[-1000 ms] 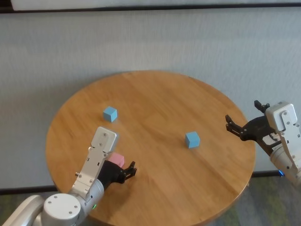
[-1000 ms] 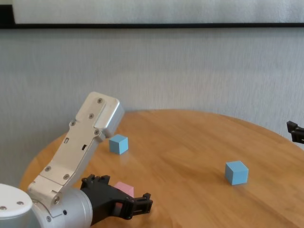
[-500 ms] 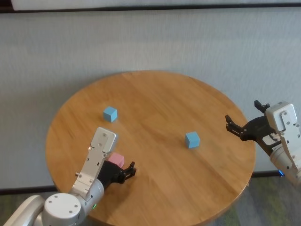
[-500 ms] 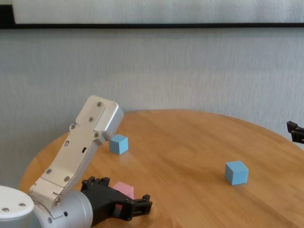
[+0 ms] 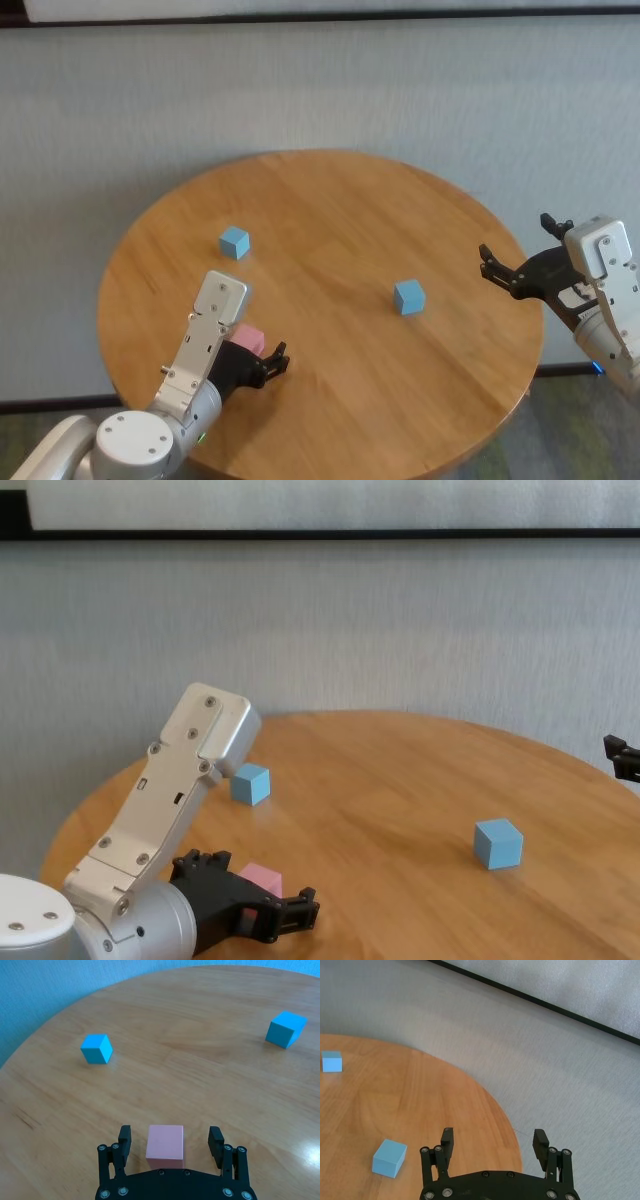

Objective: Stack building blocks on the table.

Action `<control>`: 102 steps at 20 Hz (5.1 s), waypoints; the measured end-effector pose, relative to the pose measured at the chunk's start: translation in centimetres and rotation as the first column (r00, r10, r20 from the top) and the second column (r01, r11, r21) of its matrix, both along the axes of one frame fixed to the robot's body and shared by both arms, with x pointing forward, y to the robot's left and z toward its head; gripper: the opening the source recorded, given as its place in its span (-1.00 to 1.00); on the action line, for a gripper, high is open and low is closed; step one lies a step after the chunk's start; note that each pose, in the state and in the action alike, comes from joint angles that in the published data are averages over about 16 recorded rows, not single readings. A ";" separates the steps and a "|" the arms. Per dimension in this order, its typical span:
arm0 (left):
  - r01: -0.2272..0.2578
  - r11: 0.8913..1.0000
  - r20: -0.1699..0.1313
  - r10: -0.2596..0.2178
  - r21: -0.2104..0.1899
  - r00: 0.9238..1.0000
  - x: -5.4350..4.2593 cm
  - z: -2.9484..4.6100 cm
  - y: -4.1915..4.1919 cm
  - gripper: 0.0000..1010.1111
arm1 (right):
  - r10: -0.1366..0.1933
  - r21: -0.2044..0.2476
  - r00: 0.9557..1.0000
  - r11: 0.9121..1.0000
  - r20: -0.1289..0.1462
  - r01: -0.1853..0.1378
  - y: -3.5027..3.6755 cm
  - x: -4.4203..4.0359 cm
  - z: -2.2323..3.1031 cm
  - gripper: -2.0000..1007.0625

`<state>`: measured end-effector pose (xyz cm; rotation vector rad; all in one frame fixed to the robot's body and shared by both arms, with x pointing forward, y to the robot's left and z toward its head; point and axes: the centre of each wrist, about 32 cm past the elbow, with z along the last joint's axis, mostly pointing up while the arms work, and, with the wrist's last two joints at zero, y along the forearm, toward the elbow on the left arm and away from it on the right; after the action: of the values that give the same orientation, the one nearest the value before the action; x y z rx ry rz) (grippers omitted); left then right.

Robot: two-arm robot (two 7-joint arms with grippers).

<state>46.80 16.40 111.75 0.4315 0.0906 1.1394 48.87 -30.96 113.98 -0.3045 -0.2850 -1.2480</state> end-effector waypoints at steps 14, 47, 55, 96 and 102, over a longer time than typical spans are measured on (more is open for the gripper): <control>0.000 1.000 0.006 0.000 0.003 1.000 0.07 -0.15 0.03 0.98 | 0.000 0.000 1.000 1.000 0.000 0.000 0.00 0.00 0.00 0.99; -0.004 1.000 -0.021 0.004 -0.006 1.000 0.10 -0.64 0.02 0.10 | 0.000 0.000 1.000 1.000 0.000 0.000 0.00 0.00 0.00 0.99; 0.042 0.999 0.028 -0.043 0.009 0.999 1.12 0.33 0.25 -0.17 | 0.000 0.000 1.000 1.000 0.000 0.000 0.00 0.00 0.00 0.99; 0.381 0.924 0.003 -0.381 0.034 0.925 11.12 0.37 -0.88 -0.21 | 0.000 0.000 1.000 1.000 0.000 0.000 0.00 0.00 0.00 0.99; 0.373 0.927 -0.012 -0.373 0.031 0.928 11.01 0.04 -0.94 -0.21 | 0.000 0.000 1.000 1.000 0.000 0.000 0.00 0.00 0.00 0.99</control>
<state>57.81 15.47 111.79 0.4583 -0.0064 0.7643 48.87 -30.96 113.98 -0.3044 -0.2851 -1.2480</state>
